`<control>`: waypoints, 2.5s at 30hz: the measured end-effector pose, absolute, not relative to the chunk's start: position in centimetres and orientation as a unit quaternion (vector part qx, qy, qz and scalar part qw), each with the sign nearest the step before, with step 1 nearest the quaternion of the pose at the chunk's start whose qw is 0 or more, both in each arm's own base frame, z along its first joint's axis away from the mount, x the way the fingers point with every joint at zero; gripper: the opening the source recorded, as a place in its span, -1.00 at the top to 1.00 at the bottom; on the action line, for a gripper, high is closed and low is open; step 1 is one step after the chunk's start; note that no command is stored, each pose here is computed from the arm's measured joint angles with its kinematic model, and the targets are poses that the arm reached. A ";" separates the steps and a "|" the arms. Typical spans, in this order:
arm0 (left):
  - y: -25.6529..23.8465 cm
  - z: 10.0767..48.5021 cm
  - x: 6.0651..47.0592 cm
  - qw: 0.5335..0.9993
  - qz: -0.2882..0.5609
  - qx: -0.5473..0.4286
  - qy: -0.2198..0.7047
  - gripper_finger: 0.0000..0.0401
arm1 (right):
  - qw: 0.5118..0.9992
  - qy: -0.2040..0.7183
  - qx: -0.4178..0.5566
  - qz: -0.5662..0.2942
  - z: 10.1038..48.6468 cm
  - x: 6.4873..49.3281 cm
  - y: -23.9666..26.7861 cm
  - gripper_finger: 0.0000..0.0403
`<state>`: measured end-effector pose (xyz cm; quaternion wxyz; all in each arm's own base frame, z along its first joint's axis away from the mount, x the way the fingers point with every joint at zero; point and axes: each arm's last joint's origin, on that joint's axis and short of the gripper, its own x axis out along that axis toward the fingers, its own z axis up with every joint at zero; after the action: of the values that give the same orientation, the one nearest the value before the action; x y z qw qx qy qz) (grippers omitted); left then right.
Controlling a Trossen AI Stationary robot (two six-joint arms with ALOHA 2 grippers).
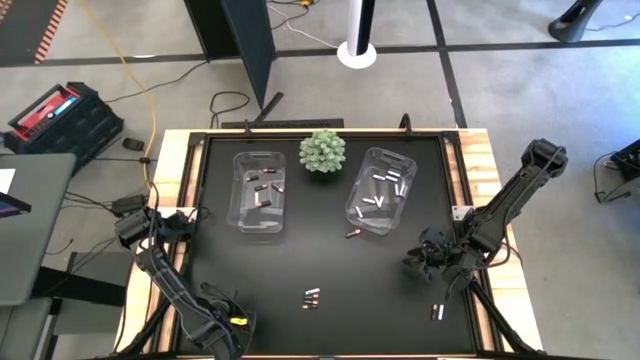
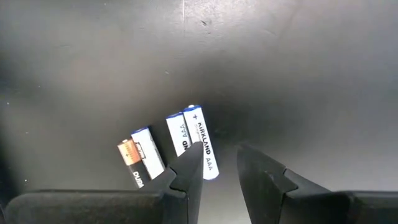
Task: Sort batteries
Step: Put the white-blue battery into the right transparent bin
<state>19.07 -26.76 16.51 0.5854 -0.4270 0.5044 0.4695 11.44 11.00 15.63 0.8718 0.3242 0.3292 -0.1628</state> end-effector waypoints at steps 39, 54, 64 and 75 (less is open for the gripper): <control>-26.7 17.5 19.3 0.610 0.477 -0.410 0.482 0.55 | 0.872 0.329 0.324 -0.163 15.6 11.4 11.0 0.00; -26.2 16.3 19.7 0.602 0.471 -0.430 0.480 0.55 | 0.872 0.329 0.323 -0.163 15.6 11.4 11.0 0.00; -25.9 14.9 19.5 0.602 0.458 -0.446 0.478 0.55 | 0.872 0.330 0.323 -0.162 15.6 11.4 11.0 0.00; -25.5 14.6 20.0 0.605 0.449 -0.440 0.488 0.58 | 0.872 0.330 0.323 -0.162 15.6 11.4 11.0 0.00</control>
<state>19.95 -25.50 14.58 0.6049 -0.4404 0.4881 0.4493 11.43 11.00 15.62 0.8723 0.3226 0.3296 -0.1624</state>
